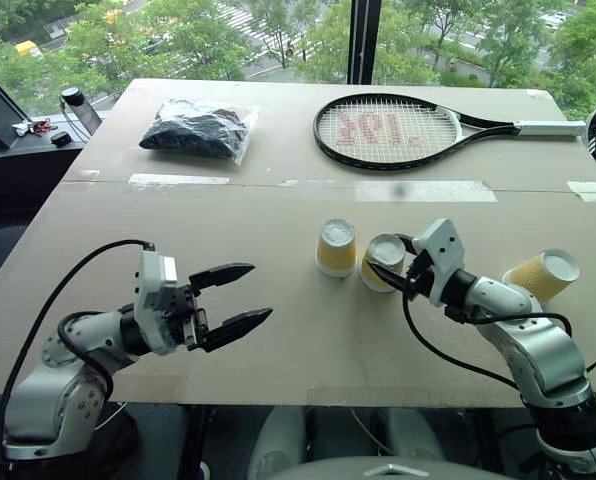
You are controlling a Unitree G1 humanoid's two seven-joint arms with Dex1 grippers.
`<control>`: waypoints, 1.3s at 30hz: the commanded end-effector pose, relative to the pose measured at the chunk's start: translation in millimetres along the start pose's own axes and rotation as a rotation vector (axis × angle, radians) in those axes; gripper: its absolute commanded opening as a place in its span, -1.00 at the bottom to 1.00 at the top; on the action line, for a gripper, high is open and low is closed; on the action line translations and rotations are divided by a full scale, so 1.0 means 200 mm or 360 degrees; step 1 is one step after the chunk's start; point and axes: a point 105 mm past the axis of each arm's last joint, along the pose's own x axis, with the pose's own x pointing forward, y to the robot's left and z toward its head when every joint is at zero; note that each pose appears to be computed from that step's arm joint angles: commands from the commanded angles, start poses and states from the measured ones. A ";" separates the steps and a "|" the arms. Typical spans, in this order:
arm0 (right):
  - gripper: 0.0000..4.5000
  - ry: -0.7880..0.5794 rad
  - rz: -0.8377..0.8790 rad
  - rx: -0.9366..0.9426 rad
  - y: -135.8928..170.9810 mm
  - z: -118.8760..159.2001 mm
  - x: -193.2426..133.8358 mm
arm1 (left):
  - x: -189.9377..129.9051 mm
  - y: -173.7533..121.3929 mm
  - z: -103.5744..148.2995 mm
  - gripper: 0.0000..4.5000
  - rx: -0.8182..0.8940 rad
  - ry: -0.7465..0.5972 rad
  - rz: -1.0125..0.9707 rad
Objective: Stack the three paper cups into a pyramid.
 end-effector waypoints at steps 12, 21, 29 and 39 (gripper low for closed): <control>0.98 -0.0075 -0.0002 -0.0014 -0.03 0.05 0.03 | -0.02 -0.04 0.08 1.00 0.0085 -0.0035 -0.0053; 0.98 -0.0220 -0.0182 -0.0165 -0.14 0.26 -0.29 | 0.09 -0.06 0.16 1.00 0.0090 -0.0107 -0.0245; 0.98 0.0085 -0.1049 -0.0220 -0.51 0.15 -0.73 | 0.20 -0.15 0.24 1.00 0.0128 -0.0142 -0.0575; 0.98 0.0296 -0.1390 0.0033 -0.57 -0.12 -0.87 | 0.21 -0.15 0.25 1.00 0.0123 -0.0150 -0.0635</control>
